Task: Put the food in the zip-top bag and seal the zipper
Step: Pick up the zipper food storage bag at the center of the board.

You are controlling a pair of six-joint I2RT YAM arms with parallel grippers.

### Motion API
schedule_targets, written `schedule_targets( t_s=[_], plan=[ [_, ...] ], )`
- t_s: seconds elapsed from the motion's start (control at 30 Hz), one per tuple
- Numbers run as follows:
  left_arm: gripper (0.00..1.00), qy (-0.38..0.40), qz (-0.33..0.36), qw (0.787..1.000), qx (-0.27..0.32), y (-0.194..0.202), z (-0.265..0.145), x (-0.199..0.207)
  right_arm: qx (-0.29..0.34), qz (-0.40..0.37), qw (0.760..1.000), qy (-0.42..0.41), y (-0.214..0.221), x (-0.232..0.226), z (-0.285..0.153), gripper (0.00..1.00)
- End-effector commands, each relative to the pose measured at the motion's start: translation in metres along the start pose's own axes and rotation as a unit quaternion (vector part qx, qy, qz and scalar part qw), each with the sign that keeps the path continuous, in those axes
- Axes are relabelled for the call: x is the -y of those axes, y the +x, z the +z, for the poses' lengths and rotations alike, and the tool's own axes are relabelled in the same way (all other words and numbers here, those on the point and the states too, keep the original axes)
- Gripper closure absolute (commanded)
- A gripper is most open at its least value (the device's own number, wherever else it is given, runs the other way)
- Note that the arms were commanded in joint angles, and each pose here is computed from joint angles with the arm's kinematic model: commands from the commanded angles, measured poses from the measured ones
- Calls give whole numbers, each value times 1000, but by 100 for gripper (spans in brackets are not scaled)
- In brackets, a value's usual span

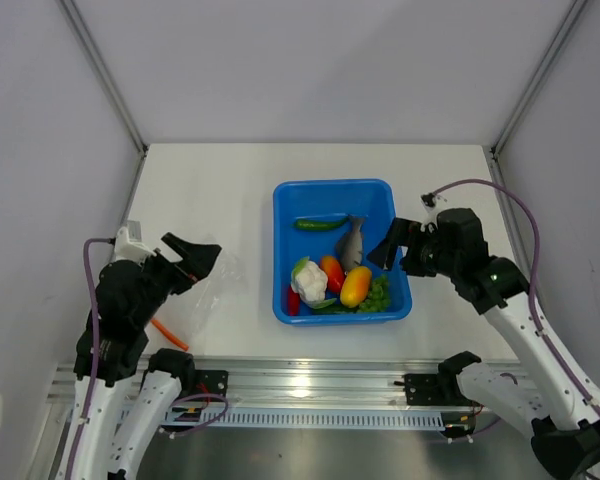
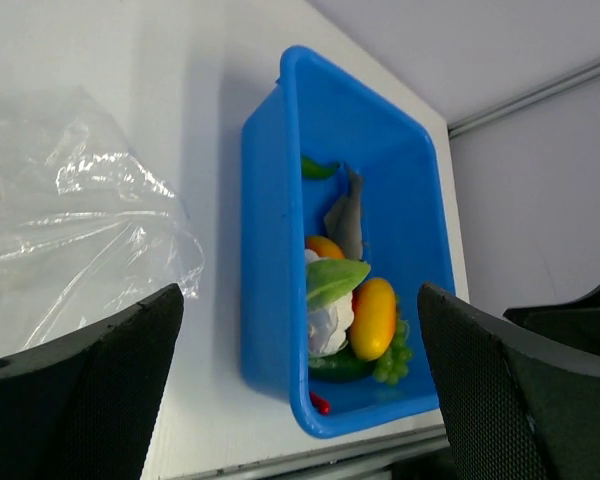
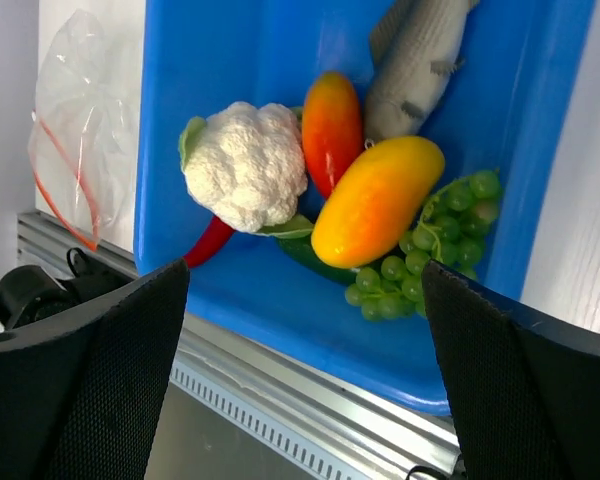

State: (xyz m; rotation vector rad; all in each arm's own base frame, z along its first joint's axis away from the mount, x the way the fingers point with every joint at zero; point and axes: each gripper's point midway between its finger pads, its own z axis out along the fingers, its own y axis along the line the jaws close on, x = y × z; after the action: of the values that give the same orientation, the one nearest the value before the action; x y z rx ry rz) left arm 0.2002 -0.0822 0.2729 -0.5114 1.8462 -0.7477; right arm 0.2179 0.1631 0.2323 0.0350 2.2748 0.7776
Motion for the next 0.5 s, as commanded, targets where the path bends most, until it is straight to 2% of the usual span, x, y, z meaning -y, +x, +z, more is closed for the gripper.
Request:
schedule_targets(
  t_s=[0.0,0.17,0.23,0.33,0.37,0.4,0.43,0.47],
  plan=[
    [0,5,36,999,-17,5,-19,2,33,-62,997,11,-33,-21,-5,1],
    [0,30,26,995,94,-24,-53,7,19,-135,988,-69,-32,-102,27,1],
    [0,-1,7,990,143,-38,-69,-5,30,-158,980,-115,-39,-143,33,1],
    [1,-44,-2,986,160,-48,-87,-13,-9,-188,970,-157,-20,-184,69,0],
    [0,-80,1,986,148,-45,-85,-25,-12,-196,962,-188,-20,-208,70,1],
    [0,-93,4,985,145,-46,-87,-28,-17,-203,959,-195,-18,-216,79,1],
    [0,-95,8,984,151,-51,-93,-25,-36,-208,958,-194,-8,-221,106,1],
    [0,-108,11,984,144,-49,-93,-30,-35,-212,952,-219,-12,-239,109,1]
  ],
)
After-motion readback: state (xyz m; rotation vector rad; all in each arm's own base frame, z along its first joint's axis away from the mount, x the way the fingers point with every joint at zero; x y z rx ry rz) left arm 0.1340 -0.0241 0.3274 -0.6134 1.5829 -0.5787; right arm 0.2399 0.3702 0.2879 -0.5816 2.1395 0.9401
